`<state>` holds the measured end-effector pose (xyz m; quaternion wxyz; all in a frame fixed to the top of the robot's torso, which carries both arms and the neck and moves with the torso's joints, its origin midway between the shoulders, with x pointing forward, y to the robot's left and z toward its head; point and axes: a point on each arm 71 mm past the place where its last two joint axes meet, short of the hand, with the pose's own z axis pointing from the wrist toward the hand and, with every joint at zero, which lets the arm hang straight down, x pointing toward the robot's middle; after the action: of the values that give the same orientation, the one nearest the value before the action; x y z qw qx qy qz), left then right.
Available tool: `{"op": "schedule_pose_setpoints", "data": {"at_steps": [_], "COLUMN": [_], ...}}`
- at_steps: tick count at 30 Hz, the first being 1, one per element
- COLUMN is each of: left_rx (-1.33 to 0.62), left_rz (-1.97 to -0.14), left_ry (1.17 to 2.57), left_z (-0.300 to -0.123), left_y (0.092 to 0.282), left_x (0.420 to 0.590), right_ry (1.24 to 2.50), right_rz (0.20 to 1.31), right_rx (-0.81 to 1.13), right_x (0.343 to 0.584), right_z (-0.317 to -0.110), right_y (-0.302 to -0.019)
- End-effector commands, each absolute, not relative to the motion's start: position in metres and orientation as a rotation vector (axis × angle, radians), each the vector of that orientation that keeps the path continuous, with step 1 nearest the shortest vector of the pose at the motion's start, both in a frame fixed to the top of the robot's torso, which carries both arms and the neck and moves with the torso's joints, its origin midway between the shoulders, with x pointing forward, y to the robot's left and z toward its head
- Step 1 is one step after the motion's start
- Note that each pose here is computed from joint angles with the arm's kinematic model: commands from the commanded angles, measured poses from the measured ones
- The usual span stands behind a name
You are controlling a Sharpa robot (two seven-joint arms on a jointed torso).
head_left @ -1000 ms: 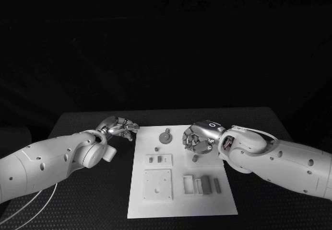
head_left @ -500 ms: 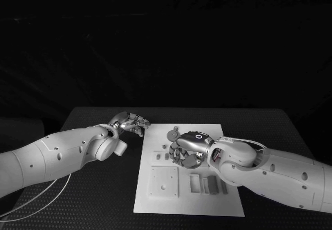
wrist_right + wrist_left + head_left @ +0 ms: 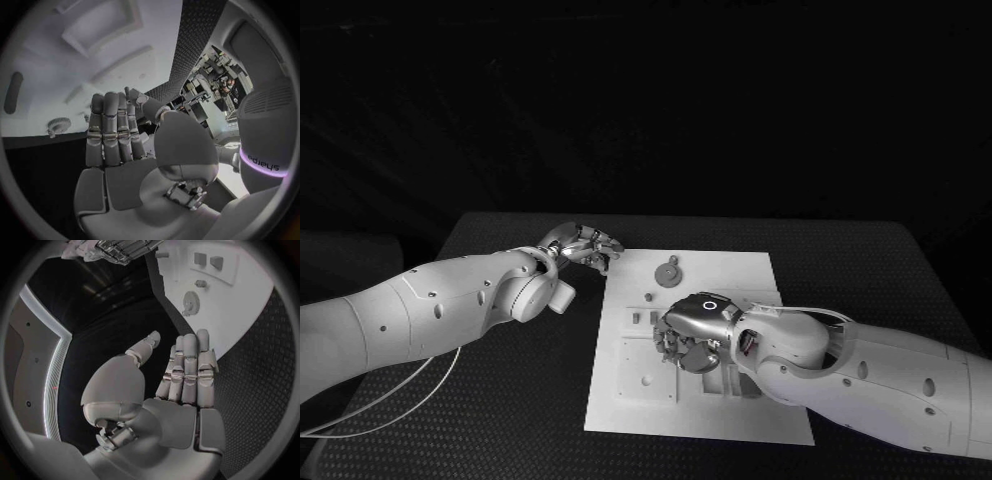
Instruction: Assemble the parts on the task board
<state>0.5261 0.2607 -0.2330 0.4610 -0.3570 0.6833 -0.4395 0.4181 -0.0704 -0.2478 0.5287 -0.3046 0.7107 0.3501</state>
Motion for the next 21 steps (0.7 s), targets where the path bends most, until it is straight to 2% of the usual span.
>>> {"op": "schedule_pose_setpoints", "data": {"at_steps": [1, 21], "left_rx": [-0.878, -0.873], "left_rz": [-1.096, -1.105], "left_ry": [1.68, 1.682], "left_z": [-0.2316, -0.2303], "left_y": [0.2573, 0.2555], "left_x": [0.5264, 0.5259], "right_ry": [1.672, 1.681], "right_rz": [0.784, 0.754], "right_rx": [-0.795, -0.813], "right_x": [0.4176, 0.4184], "right_z": [-0.2509, -0.2558], "right_y": [-0.0698, -0.0669]}}
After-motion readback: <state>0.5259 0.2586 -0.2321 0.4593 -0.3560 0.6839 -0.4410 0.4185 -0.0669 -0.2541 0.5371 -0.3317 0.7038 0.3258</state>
